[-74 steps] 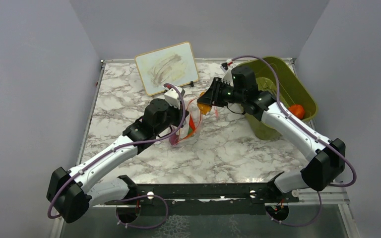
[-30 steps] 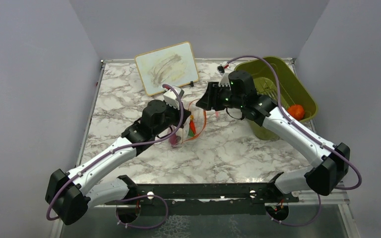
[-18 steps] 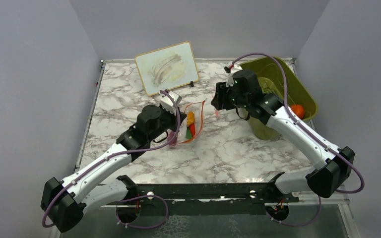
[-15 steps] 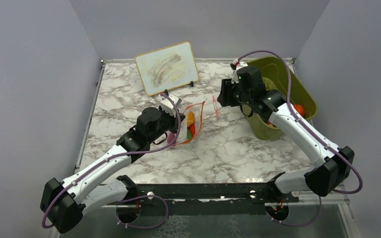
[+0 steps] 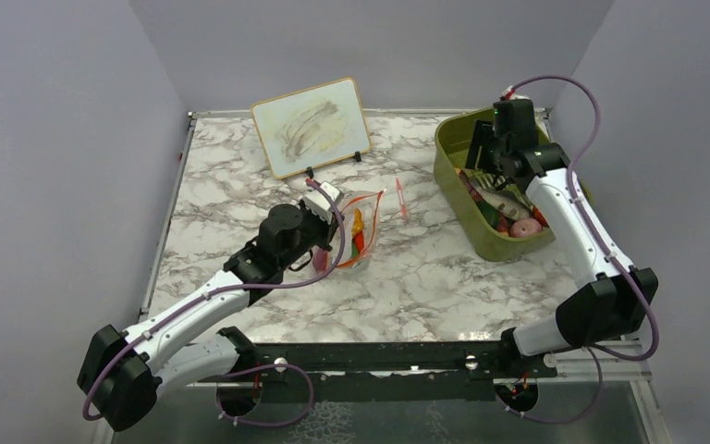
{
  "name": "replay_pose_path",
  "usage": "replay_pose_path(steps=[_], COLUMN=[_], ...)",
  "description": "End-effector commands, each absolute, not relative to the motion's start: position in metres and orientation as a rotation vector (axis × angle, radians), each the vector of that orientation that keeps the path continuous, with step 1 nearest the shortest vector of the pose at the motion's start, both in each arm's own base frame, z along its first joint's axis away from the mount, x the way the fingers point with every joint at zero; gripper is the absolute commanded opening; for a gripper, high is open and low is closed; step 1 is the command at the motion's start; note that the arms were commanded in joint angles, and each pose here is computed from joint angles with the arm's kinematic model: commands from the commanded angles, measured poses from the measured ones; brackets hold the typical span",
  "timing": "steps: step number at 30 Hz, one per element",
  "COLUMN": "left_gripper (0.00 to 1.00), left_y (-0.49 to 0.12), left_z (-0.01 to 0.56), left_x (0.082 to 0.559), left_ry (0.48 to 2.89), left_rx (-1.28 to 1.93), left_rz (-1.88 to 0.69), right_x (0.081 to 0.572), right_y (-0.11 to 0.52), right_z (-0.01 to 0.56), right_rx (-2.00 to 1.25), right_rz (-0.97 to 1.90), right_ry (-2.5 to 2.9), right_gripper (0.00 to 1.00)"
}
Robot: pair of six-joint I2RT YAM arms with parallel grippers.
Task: Place the food in the zip-top bag and seal the zipper
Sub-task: Pick up the fake vegetable from the bin.
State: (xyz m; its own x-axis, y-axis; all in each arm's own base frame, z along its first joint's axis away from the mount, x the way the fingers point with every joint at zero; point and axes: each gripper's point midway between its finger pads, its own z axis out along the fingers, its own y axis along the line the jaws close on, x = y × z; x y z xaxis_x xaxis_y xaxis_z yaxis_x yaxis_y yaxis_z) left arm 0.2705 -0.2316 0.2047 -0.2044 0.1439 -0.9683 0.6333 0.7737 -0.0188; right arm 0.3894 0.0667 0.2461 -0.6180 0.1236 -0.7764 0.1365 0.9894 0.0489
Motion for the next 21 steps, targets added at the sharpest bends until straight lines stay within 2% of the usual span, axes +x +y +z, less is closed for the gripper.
replay_pose_path(steps=[1, 10, 21], left_gripper=[0.00, 0.00, 0.00], left_y=[-0.237, -0.230, -0.228], left_z=[0.204, 0.189, 0.167], left_x=[0.270, 0.278, 0.268], left_ry=[1.717, 1.813, 1.917], left_rx=[0.615, 0.593, 0.630], left_rz=[-0.527, -0.452, -0.438], right_x=[0.389, 0.371, 0.357], right_y=[0.003, -0.086, -0.120], right_z=[0.241, 0.195, 0.166], right_rx=[0.358, 0.704, 0.947], right_rz=[-0.166, -0.460, -0.649], right_ry=[2.267, 2.313, 2.248], right_gripper=[0.66, 0.70, 0.71])
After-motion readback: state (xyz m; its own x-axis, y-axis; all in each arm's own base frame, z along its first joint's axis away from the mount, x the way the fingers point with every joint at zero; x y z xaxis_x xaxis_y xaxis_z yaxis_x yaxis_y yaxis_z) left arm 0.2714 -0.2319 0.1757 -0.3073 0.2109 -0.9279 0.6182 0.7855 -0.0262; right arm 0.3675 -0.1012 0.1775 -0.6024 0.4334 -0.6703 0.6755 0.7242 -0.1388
